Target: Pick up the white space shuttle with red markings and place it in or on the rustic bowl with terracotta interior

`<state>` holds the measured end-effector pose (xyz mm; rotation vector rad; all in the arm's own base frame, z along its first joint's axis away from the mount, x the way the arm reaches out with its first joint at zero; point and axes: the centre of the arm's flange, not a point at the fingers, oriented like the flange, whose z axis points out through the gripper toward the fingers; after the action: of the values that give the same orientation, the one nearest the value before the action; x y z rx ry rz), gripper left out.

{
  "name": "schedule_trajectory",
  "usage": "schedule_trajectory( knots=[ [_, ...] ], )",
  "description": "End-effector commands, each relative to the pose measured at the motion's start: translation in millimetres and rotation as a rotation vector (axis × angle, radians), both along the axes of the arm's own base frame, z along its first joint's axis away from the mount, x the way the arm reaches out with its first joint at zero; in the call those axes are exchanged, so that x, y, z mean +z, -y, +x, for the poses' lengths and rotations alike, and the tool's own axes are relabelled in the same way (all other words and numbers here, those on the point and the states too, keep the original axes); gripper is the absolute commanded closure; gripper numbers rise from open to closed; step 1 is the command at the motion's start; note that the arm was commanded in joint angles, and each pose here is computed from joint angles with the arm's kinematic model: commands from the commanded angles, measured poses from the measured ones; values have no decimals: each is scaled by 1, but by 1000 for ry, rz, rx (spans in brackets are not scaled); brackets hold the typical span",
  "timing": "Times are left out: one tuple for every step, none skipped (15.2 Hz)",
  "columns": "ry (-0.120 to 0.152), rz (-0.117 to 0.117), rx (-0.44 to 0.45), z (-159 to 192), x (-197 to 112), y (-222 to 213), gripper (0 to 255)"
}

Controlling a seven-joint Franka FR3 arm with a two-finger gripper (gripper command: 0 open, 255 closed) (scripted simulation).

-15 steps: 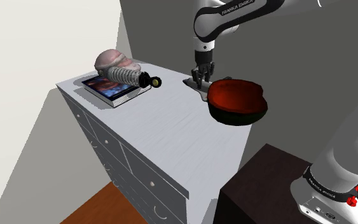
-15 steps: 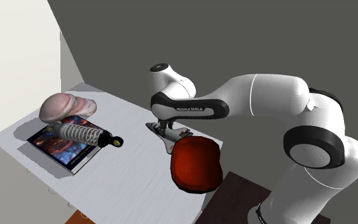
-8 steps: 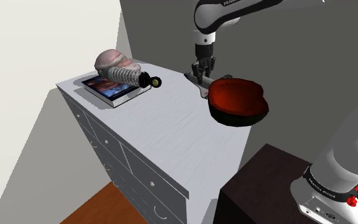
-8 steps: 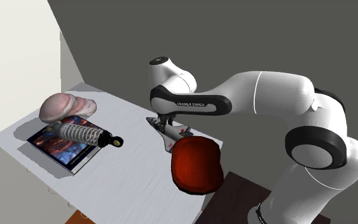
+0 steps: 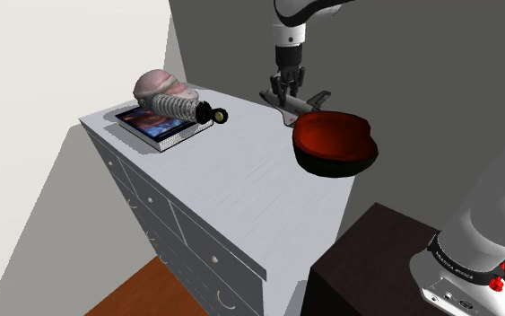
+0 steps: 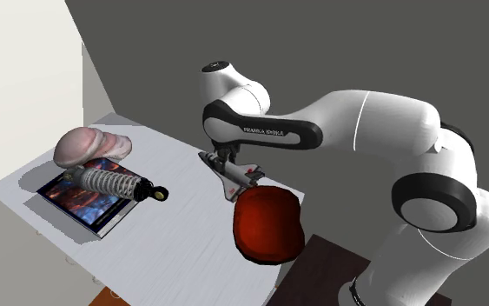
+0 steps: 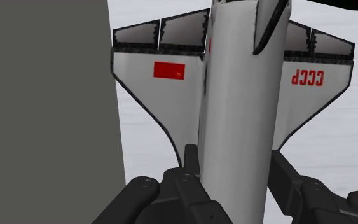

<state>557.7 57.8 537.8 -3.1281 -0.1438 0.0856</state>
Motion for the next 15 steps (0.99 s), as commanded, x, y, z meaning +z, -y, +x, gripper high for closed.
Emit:
schedule_trajectory(
  knots=[
    [0,0,0,1,10,0,255],
    [0,0,0,1,16,0,255],
    [0,0,0,1,21,0,255],
    [0,0,0,1,26,0,255],
    [0,0,0,1,31,0,255],
    [0,0,0,1,37,0,255],
    [0,0,0,1,42,0,255],
    [0,0,0,1,47,0,255],
    [0,0,0,1,53,0,255],
    [0,0,0,1,58,0,255],
    [0,0,0,1,63,0,255],
    [0,0,0,1,68,0,255],
    [0,0,0,1,74,0,255],
    [0,0,0,1,79,0,255],
    [0,0,0,1,84,0,255]
  ],
)
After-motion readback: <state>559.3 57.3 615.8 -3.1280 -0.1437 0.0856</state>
